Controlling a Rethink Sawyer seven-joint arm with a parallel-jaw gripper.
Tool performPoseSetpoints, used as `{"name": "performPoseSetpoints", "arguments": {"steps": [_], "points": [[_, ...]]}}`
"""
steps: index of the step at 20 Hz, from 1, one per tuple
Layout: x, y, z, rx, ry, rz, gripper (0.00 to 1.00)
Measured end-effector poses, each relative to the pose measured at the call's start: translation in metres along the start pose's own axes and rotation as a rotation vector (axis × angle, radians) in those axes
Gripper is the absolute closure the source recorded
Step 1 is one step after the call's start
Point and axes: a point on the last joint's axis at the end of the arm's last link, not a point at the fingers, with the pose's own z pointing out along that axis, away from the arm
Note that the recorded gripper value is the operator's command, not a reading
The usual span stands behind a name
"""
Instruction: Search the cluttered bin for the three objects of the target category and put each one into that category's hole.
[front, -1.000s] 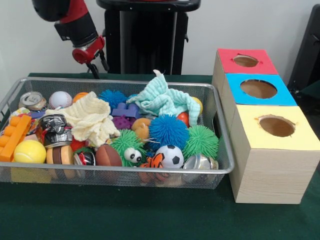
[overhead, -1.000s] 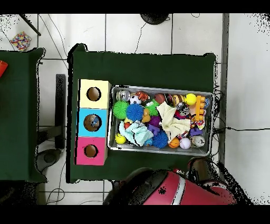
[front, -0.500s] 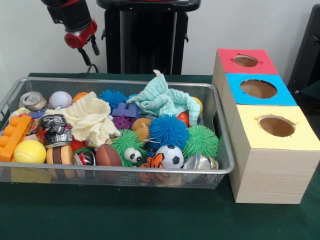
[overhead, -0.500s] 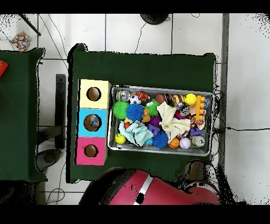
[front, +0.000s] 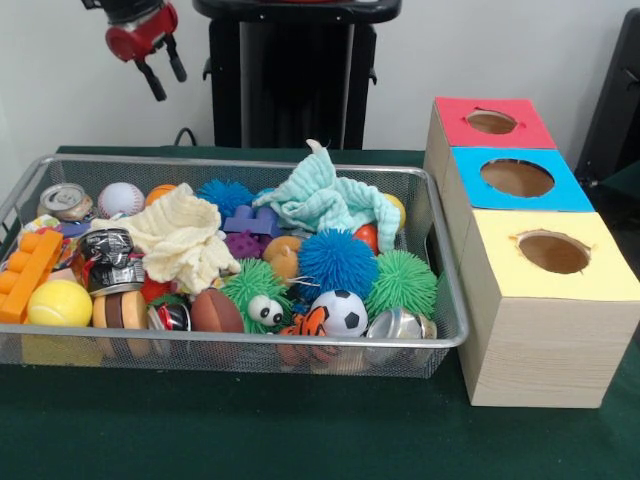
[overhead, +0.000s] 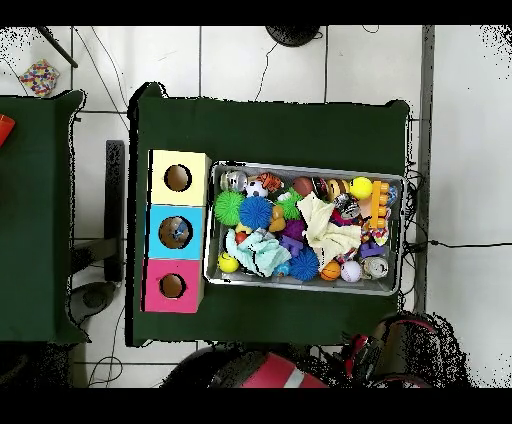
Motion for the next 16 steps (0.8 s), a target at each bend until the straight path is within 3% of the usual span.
{"name": "performPoseSetpoints", "arguments": {"steps": [4,7,12,16], "points": [[0.003,-0.007,-0.011,0.066,-0.021,0.042,0.0],[0.009,-0.017,-0.025,0.162,-0.055,0.112,0.0],[0.016,-0.029,-0.041,0.267,-0.096,0.185,0.0],[0.017,-0.035,-0.047,0.296,-0.103,0.194,0.0]]}}
